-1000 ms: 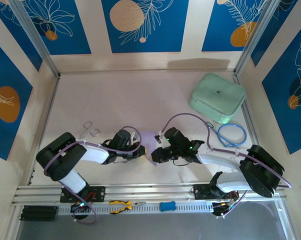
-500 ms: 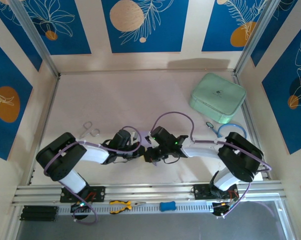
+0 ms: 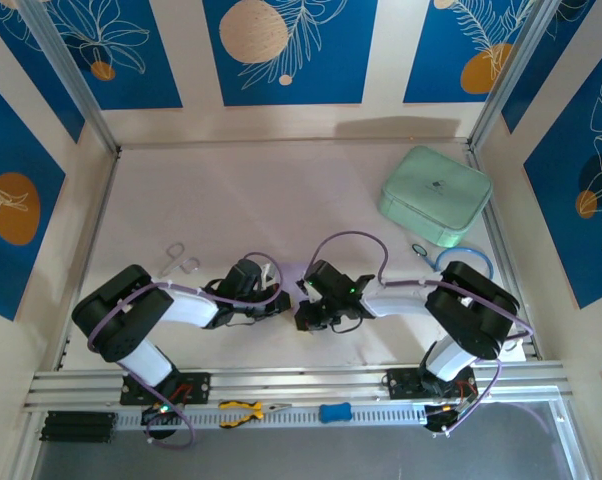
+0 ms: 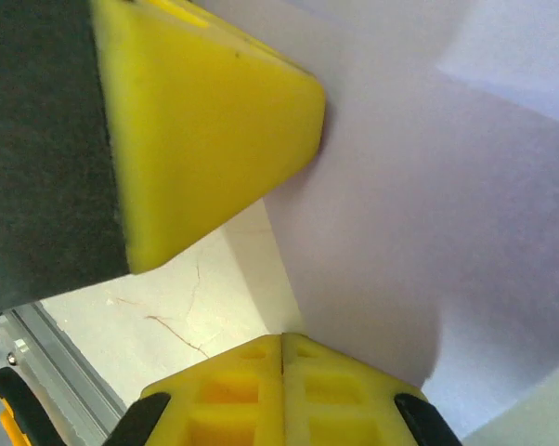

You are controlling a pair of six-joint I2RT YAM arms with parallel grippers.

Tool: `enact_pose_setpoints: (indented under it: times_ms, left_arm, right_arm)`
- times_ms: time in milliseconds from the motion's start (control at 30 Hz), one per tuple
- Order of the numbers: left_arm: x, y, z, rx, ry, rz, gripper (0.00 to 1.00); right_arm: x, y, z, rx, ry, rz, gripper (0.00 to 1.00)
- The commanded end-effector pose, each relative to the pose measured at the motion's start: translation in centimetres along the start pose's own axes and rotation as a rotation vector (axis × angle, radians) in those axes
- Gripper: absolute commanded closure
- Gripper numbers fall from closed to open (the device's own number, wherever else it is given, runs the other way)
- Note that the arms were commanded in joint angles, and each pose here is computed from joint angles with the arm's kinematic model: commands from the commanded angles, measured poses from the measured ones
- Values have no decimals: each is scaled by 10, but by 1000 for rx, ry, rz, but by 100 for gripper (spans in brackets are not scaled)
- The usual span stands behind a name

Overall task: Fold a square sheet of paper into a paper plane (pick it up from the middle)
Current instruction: Third fold the triangle at the center of the table.

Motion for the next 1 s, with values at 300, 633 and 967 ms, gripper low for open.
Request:
enact_pose_setpoints:
  times_ms: [300, 633, 967]
  left_arm:
    - [25, -3, -8, 17, 13, 100, 100]
    - [27, -2, -7, 11, 16, 113, 100]
    - [29, -4, -8, 17, 21, 117, 100]
  right_arm:
    - [-14, 7, -22, -1, -64, 59, 94]
    - [-27, 10, -44, 11, -104, 92, 93]
    - [-35, 11, -52, -2, -123, 100, 93]
Point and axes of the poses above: each hand's point on the last joint's axis, 136 mm out from that joint toward the fingers, its own y axis back along the fingers, its own x axis along the line the jaws close on, z = x × y, the point moved 1 cm from there along y, back along the fingers, and after that the axes turned 5 degrees about y, right-handed, at the moved point
